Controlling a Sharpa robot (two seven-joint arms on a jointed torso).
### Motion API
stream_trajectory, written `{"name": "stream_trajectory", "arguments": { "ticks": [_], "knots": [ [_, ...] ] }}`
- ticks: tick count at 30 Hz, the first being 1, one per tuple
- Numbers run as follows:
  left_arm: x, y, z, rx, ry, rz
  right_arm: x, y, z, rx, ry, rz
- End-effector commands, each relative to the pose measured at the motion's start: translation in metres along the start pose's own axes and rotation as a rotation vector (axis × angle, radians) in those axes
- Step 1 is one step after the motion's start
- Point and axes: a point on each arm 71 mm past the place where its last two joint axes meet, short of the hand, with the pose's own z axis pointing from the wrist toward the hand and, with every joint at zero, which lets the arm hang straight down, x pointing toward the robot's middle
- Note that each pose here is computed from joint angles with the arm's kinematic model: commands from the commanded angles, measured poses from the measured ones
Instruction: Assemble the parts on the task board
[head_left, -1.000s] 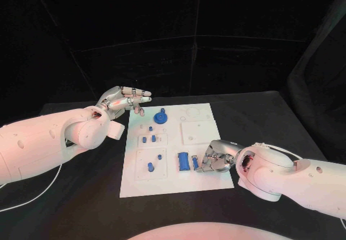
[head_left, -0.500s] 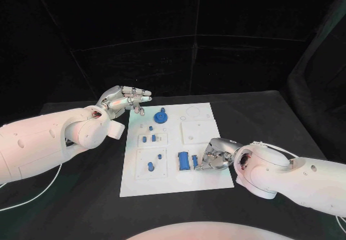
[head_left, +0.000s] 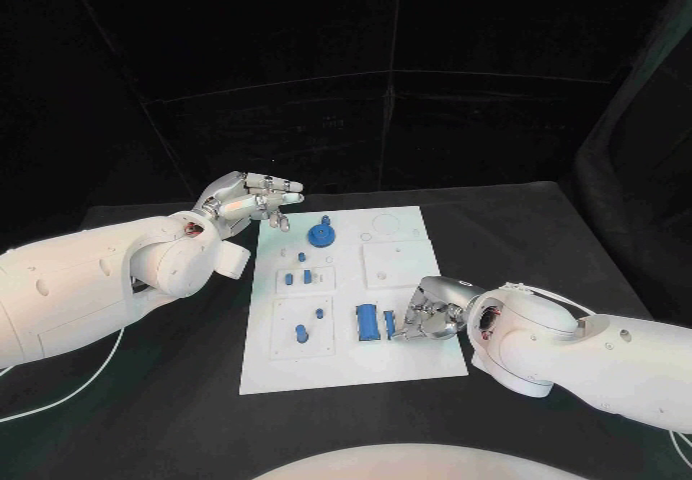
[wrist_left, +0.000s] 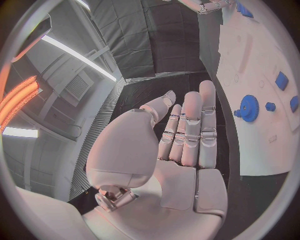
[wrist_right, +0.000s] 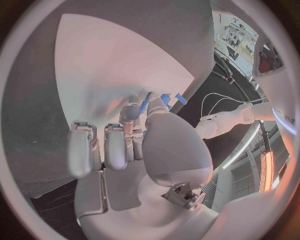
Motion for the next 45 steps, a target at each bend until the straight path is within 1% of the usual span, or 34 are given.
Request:
{"name": "stream_trajectory", "arguments": {
  "ticks": [1,9,13,20,22,23,25,27,29,30,31,33,38,41,43,45],
  "knots": [
    [0.0008,-0.0012,0.0002,0.003,0.009,-0.006,0.0,0.001,-0.001,-0.01,0.005,0.028],
    [0.0007,-0.0011,0.0003,0.003,0.009,-0.006,-0.004,-0.001,-0.003,-0.029,-0.041,0.1],
    [0.0007,-0.0011,0.0004,0.003,0.008,-0.006,-0.005,-0.004,-0.003,-0.018,-0.042,0.104],
    [0.0012,-0.001,0.0007,0.002,0.01,-0.006,-0.004,-0.009,0.0,0.012,-0.029,0.085],
    [0.0012,-0.001,0.0007,0.003,0.009,-0.006,-0.005,-0.009,0.001,0.009,-0.044,0.092],
    [0.0011,-0.0011,0.0006,0.003,0.009,-0.006,-0.007,-0.009,0.001,-0.006,-0.058,0.112],
    [0.0008,-0.0012,0.0004,0.005,0.008,-0.006,-0.009,-0.008,0.001,-0.051,-0.083,0.17],
    [0.0004,-0.0015,0.0004,0.01,0.008,-0.006,-0.013,-0.007,0.001,-0.134,-0.113,0.266],
    [0.0,-0.0019,0.0007,0.017,0.005,-0.009,-0.019,-0.007,0.001,-0.202,-0.14,0.372],
    [-0.0002,-0.002,0.0011,0.021,0.002,-0.014,-0.023,-0.009,0.001,-0.231,-0.155,0.429],
    [-0.0004,-0.0019,0.0014,0.023,0.0,-0.018,-0.026,-0.009,0.002,-0.247,-0.165,0.464],
    [-0.0016,-0.0002,0.0015,0.026,-0.009,-0.03,-0.039,-0.013,0.005,-0.289,-0.196,0.571],
    [-0.0083,0.0044,0.0033,0.035,-0.045,-0.069,-0.071,-0.029,0.022,-0.339,-0.254,0.791],
    [-0.0126,0.0075,0.0058,0.047,-0.072,-0.096,-0.085,-0.037,0.038,-0.357,-0.287,0.889],
    [-0.0147,0.0087,0.0074,0.056,-0.089,-0.107,-0.091,-0.039,0.046,-0.366,-0.306,0.927],
    [-0.0179,0.0108,0.0096,0.068,-0.118,-0.119,-0.099,-0.042,0.058,-0.376,-0.327,0.971]
  ]
}}
